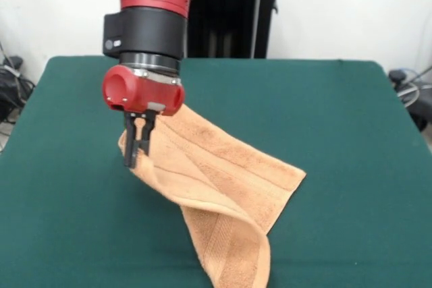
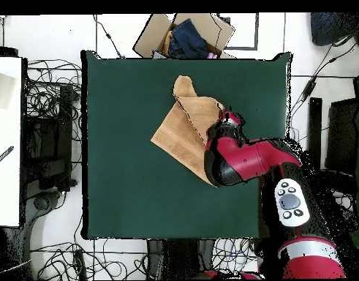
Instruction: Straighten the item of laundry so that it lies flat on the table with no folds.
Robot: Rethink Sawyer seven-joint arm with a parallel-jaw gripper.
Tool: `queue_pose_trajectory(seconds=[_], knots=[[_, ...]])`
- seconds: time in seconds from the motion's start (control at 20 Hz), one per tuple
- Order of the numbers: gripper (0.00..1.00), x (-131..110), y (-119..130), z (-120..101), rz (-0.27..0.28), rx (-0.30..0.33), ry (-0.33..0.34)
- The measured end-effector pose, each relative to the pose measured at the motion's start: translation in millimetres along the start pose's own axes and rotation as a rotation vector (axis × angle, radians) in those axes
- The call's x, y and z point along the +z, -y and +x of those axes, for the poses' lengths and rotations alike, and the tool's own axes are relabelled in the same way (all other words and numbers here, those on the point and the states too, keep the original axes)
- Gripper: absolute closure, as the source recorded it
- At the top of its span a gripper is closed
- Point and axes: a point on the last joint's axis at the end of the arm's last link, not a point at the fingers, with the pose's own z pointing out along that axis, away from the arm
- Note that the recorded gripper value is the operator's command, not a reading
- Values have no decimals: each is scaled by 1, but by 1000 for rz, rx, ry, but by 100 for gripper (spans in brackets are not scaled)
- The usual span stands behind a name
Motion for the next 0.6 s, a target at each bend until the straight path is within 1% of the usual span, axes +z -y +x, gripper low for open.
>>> queue_pose_trajectory(seconds=[0.05,0.3,0.45,0.6], knots=[[100,-1,1,8,2,16,-21],[100,-7,4,25,11,42,-71],[100,-13,5,30,30,46,-88],[100,-19,7,32,56,50,-86]])
